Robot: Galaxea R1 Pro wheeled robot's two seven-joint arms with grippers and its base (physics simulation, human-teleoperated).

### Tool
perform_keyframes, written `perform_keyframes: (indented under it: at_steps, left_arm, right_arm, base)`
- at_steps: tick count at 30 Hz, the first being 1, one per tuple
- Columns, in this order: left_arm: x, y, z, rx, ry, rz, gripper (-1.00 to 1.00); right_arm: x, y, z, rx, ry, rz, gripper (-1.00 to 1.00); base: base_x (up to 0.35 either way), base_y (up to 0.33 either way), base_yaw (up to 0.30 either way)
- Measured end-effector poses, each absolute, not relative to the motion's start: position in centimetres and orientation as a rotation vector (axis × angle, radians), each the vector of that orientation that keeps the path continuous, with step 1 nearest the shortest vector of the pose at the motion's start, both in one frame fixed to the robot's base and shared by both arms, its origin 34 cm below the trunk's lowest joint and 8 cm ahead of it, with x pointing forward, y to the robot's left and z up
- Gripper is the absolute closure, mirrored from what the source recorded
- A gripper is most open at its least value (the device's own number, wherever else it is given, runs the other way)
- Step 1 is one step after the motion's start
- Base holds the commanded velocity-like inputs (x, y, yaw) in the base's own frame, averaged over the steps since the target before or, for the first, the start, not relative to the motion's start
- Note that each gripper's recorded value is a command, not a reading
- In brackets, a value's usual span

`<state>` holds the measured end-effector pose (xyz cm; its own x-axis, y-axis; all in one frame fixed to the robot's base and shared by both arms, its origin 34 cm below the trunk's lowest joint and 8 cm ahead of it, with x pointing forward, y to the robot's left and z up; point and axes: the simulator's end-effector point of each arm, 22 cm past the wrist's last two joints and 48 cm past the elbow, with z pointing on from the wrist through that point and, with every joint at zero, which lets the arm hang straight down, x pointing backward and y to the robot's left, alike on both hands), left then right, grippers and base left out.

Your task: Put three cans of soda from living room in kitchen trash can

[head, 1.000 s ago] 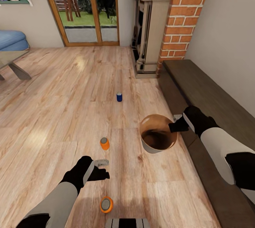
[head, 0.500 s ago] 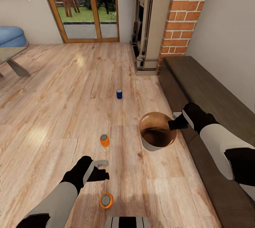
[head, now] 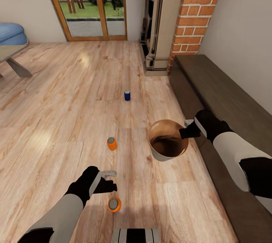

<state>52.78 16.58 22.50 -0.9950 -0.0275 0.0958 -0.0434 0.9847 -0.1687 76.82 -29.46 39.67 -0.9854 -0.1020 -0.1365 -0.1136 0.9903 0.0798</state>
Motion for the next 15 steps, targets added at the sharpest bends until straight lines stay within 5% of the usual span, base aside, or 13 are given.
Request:
perform_keyframes:
  at_steps: [15]
  left_arm:
    - [51.1,16.1,18.2,0.056,-3.012,0.276,-1.0]
  right_arm:
    - [78.5,-30.0,37.8,-0.142,2.989,0.122,1.0]
  base:
    - [0.0,0.0,0.0]
